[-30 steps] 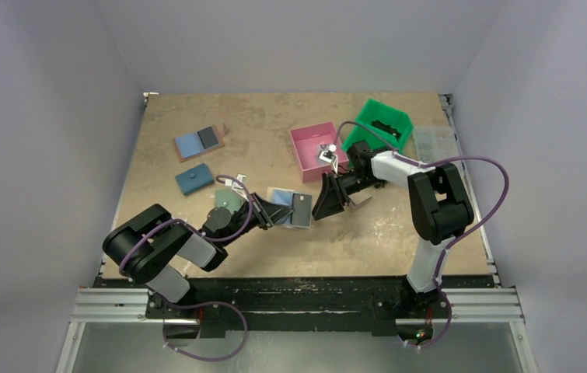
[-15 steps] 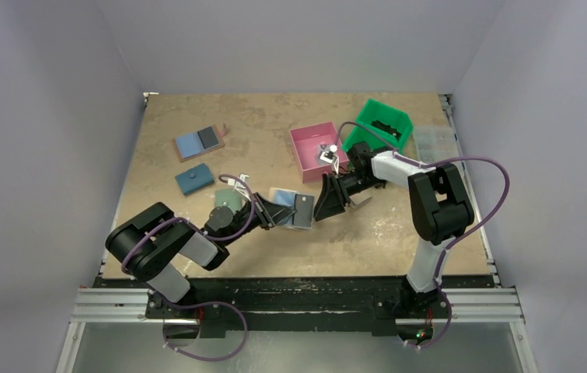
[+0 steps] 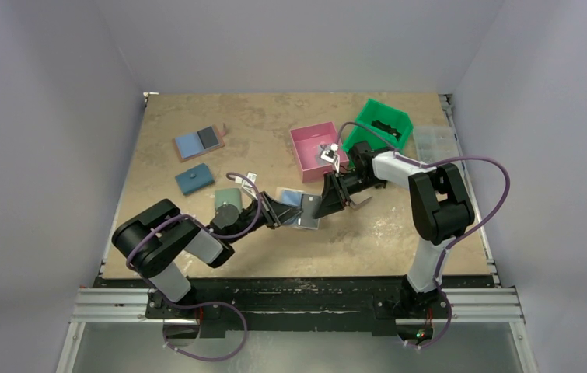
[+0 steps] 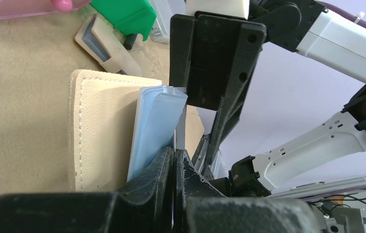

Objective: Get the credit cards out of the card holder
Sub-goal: Remove the credit card from the card holder.

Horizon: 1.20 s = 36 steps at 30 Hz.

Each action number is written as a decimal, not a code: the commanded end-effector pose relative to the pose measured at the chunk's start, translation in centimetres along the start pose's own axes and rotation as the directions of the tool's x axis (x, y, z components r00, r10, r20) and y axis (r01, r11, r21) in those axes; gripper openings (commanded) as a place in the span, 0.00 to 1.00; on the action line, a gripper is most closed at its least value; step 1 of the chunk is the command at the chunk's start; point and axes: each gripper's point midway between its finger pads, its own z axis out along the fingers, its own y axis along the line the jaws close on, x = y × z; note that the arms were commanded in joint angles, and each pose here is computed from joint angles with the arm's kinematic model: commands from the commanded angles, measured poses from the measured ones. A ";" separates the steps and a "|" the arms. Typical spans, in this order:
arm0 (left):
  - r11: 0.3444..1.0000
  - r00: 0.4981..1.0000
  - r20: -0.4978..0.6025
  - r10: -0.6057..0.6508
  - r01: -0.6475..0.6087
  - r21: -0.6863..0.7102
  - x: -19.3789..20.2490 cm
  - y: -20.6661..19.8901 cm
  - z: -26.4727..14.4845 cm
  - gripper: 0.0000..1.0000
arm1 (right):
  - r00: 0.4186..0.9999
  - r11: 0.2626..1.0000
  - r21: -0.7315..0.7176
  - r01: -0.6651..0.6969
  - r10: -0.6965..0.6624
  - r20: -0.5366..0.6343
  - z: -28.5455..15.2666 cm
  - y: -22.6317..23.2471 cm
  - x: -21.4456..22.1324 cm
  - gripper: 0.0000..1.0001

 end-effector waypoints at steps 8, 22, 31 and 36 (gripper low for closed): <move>0.986 0.997 0.034 0.071 -0.075 0.151 -1.1 -4.3 0.8 0.27 | 0.998 0.999 -0.008 0.052 -0.052 0.019 0.0 0.8 -0.9 0.01; 0.983 0.994 -0.064 0.083 -0.072 0.167 0.1 -4.5 1.5 0.05 | 0.997 0.997 -0.009 0.077 -0.077 0.008 0.0 0.9 -0.6 0.00; 0.985 0.997 -0.004 0.074 -0.073 0.154 -1.6 -4.1 -0.5 0.00 | 0.997 0.997 -0.025 0.075 -0.075 0.016 0.0 1.0 -0.8 0.14; 0.988 0.998 0.025 0.060 -0.063 0.140 -2.0 -3.7 -1.4 0.00 | 0.997 0.997 -0.011 0.077 -0.077 0.003 -0.1 0.8 -0.6 0.12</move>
